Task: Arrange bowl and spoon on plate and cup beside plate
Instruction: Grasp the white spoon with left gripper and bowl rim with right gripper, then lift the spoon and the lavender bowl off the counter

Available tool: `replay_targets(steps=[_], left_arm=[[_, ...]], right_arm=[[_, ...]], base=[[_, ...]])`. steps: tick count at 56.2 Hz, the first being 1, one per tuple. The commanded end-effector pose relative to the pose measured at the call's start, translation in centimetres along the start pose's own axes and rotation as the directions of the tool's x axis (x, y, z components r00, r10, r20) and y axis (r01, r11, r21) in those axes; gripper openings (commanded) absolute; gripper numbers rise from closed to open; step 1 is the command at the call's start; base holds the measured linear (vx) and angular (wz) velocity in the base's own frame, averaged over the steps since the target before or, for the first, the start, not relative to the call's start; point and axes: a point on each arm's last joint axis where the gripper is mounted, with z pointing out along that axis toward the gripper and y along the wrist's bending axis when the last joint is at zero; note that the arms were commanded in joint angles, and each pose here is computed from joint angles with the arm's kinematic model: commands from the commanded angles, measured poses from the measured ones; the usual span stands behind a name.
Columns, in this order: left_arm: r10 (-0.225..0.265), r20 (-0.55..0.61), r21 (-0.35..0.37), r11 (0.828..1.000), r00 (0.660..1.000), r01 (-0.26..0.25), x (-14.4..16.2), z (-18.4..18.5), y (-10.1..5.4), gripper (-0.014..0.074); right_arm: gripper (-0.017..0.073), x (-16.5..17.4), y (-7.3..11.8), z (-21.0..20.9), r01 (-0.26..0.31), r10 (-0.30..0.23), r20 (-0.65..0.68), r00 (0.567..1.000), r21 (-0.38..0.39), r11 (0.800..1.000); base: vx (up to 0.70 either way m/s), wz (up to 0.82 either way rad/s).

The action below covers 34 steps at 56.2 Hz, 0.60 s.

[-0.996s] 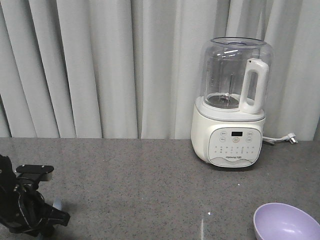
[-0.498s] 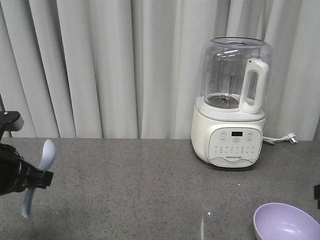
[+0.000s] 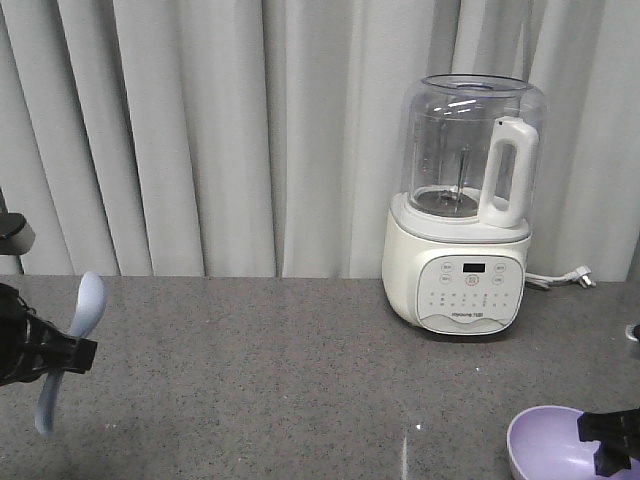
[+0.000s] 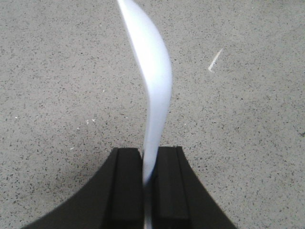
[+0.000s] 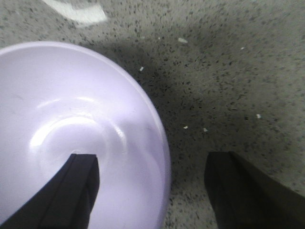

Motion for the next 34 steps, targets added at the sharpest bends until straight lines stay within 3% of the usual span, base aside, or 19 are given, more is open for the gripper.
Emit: replay_targets(steps=[1,9,19,29,34], left_arm=[[-0.001,0.11,0.011,1.0,0.994,0.0,-1.1,-1.7,-0.5,-0.0006],[-0.001,0.113,0.01,1.0,0.994,0.0,-1.2,-1.7,-0.5,-0.0006],[-0.001,0.113,0.01,1.0,0.994,0.0,-1.2,-1.7,-0.5,-0.0006],[0.001,0.127,0.008,1.0,0.992,-0.002,-1.2,-1.9,-0.6,-0.0004],[0.006,0.189,0.0,1.0,0.982,-0.006,-1.6,-2.8,-0.7,-0.0004]], right_arm=[[0.0479,-1.3,0.0,-0.5,0.008,-0.007,0.078,0.997,-0.006,1.0],[0.0338,-1.3,0.0,0.7,0.008,-0.008,0.048,0.999,-0.001,1.0],[-0.0011,-1.4,-0.1,0.6,0.029,-0.029,0.054,0.998,0.006,1.0],[-0.0013,-1.5,0.1,-2.2,0.079,-0.077,0.155,0.985,-0.004,0.997],[-0.0011,-1.3,0.3,-4.9,0.12,-0.11,0.254,0.961,-0.023,0.993]], base=[[0.0,0.0],[0.0,0.0],[0.0,0.0],[0.0,0.0],[0.0,0.0]])
